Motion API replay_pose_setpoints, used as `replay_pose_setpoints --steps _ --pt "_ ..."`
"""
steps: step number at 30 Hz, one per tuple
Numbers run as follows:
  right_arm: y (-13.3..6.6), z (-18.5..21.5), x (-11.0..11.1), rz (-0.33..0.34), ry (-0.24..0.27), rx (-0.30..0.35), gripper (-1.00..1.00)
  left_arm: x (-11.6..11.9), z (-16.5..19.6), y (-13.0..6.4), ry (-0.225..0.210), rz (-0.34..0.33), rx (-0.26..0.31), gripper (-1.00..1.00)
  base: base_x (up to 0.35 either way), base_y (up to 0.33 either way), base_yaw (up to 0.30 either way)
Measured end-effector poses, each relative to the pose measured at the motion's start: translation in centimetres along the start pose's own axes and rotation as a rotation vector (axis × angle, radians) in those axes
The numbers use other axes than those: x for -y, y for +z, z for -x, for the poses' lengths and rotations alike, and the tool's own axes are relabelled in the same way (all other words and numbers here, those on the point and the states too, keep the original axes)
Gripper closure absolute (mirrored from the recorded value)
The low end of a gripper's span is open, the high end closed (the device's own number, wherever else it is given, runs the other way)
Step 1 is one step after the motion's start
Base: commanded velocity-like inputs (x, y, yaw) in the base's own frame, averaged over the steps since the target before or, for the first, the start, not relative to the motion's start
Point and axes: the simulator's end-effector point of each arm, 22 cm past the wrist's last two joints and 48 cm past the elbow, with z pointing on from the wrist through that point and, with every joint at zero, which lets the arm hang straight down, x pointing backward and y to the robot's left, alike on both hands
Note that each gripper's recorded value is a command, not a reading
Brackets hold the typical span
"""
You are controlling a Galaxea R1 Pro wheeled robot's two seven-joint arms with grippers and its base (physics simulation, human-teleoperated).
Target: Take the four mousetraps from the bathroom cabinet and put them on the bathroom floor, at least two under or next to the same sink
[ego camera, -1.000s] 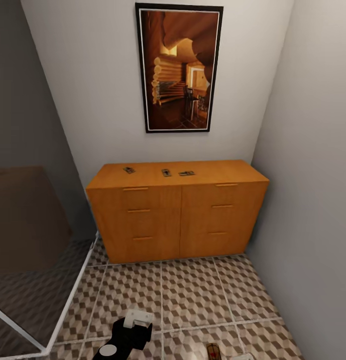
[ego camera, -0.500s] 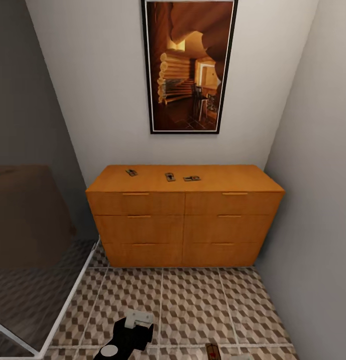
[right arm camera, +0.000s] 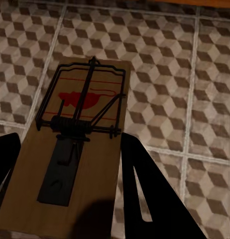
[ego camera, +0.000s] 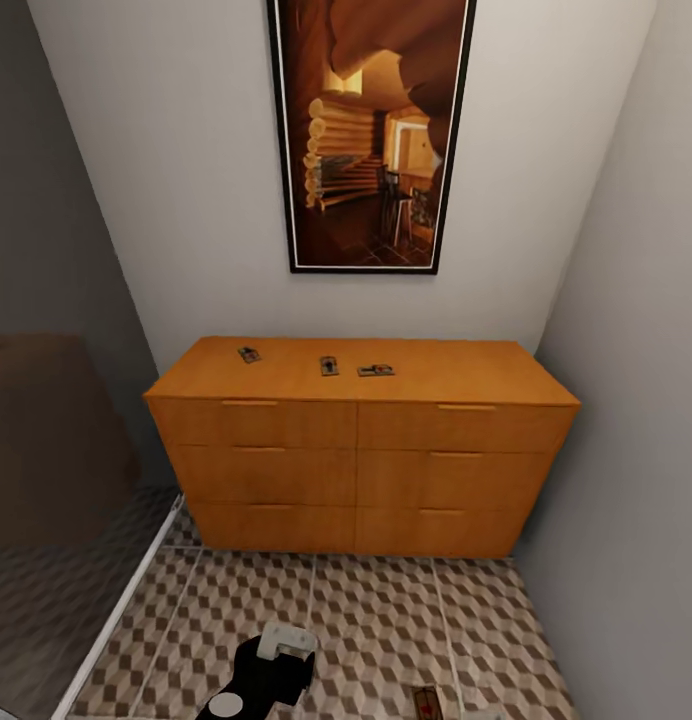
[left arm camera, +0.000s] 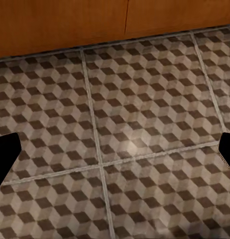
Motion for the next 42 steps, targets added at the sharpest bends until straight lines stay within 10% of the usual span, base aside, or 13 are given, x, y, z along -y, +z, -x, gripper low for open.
replay_pose_setpoints --steps 34,42 --pt "-0.1 0.2 1.1 -0.020 -0.008 0.011 1.00 0.5 0.1 -0.1 0.011 -0.008 0.004 -1.00 0.100 -0.243 0.010" --pt "-0.8 0.4 6.2 -0.273 0.003 0.019 1.00 0.4 1.0 -0.3 0.010 -0.007 0.023 -1.00 0.005 -0.014 0.000"
